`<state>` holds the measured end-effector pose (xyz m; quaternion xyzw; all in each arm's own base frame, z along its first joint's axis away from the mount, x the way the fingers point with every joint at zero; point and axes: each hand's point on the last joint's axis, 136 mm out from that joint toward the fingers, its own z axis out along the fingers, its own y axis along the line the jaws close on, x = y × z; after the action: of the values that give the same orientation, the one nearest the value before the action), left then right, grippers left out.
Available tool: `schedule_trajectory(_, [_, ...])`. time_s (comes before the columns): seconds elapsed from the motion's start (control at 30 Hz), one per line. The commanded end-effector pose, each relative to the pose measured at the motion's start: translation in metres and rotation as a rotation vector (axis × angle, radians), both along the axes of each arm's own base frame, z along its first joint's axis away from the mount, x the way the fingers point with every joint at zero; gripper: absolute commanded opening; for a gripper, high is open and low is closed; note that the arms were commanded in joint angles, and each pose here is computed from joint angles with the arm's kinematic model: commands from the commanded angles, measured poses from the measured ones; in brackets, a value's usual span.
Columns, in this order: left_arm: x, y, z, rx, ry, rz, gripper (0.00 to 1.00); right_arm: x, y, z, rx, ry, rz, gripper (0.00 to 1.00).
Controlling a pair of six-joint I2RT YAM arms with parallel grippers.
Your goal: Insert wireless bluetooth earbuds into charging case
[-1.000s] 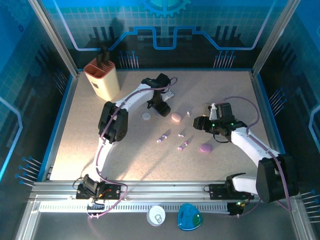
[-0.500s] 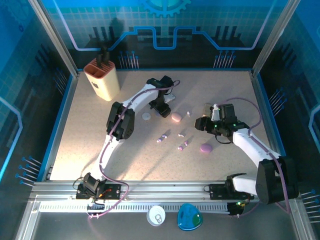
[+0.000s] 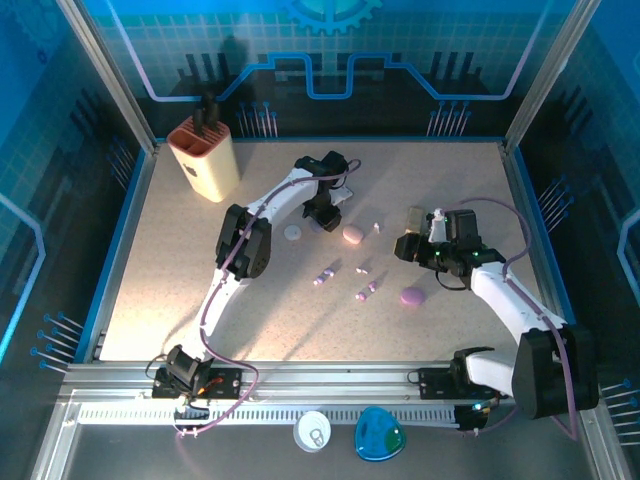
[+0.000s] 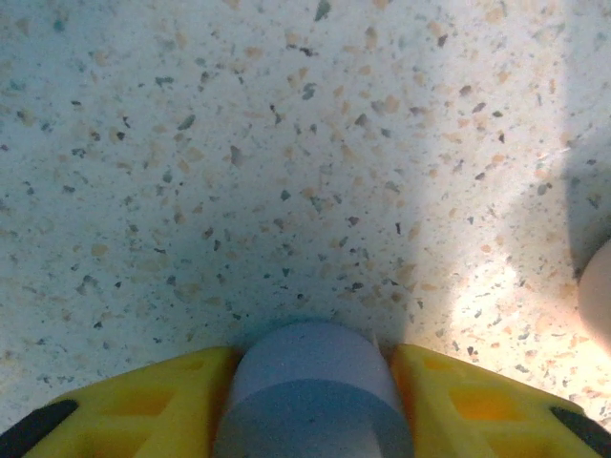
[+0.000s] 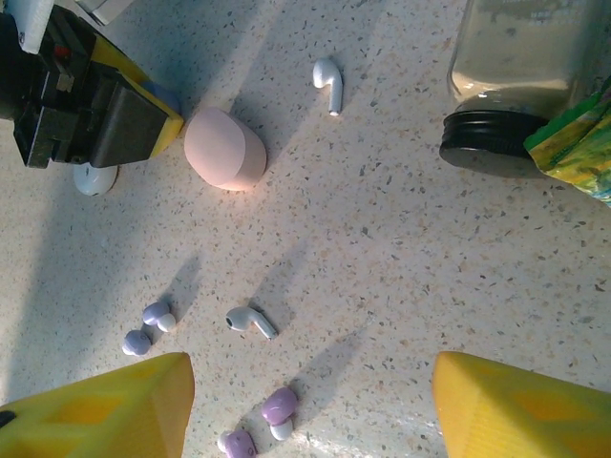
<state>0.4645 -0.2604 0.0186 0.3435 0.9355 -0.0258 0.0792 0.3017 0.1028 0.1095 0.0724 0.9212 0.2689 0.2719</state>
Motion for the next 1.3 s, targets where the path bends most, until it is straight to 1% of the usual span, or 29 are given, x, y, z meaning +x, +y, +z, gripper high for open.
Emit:
schedule_trajectory(0.0, [-0.001,-0.004,0.002,-0.017,0.002,0.074,0.43,-0.006,-0.002,0.003,-0.003,-0.016,0.016,0.68])
schedule_trajectory(0.1, [0.003,-0.007,0.016,-0.068,-0.041,0.153,0.43,-0.003,-0.001,0.013,-0.022,-0.079,0.031,0.68])
schedule_trajectory(0.17, [0.006,-0.006,0.029,-0.107,-0.079,0.238,0.41,-0.001,0.003,0.022,-0.020,-0.132,0.052,0.68])
schedule_trajectory(0.3, [0.005,-0.010,0.067,-0.227,-0.149,0.372,0.40,0.002,0.015,0.039,-0.021,-0.251,0.091,0.68])
schedule_trajectory(0.37, [0.005,-0.012,0.087,-0.325,-0.197,0.443,0.40,0.003,0.019,0.044,-0.052,-0.292,0.094,0.67])
schedule_trajectory(0.4, [0.003,-0.013,0.099,-0.392,-0.218,0.492,0.37,0.004,0.022,0.047,-0.070,-0.315,0.100,0.67])
schedule_trajectory(0.43, [0.001,-0.014,0.111,-0.472,-0.226,0.536,0.38,0.005,0.025,0.049,-0.090,-0.336,0.105,0.67])
schedule_trajectory(0.53, [-0.010,-0.013,0.140,-0.675,-0.218,0.666,0.39,0.007,0.037,0.061,-0.106,-0.408,0.128,0.67])
schedule_trajectory(0.6, [-0.020,-0.010,0.157,-0.767,-0.214,0.726,0.39,0.009,0.045,0.070,-0.092,-0.459,0.140,0.67])
schedule_trajectory(0.67, [-0.029,-0.007,0.170,-0.855,-0.198,0.798,0.38,0.010,0.056,0.080,-0.070,-0.521,0.156,0.67])
schedule_trajectory(0.77, [-0.046,-0.004,0.187,-1.025,-0.145,0.909,0.39,0.011,0.072,0.097,-0.042,-0.615,0.188,0.67])
schedule_trajectory(0.9, [-0.064,-0.002,0.201,-1.276,-0.034,1.054,0.37,0.009,0.096,0.122,0.003,-0.745,0.246,0.67])
schedule_trajectory(0.97, [-0.072,-0.002,0.202,-1.363,0.021,1.112,0.37,0.009,0.107,0.129,0.015,-0.793,0.267,0.68])
schedule_trajectory(1.07, [-0.082,-0.004,0.204,-1.433,0.093,1.187,0.37,0.007,0.124,0.140,0.031,-0.860,0.318,0.69])
schedule_trajectory(1.27, [-0.093,-0.006,0.201,-1.511,0.180,1.303,0.38,0.008,0.157,0.141,0.032,-0.890,0.429,0.71])
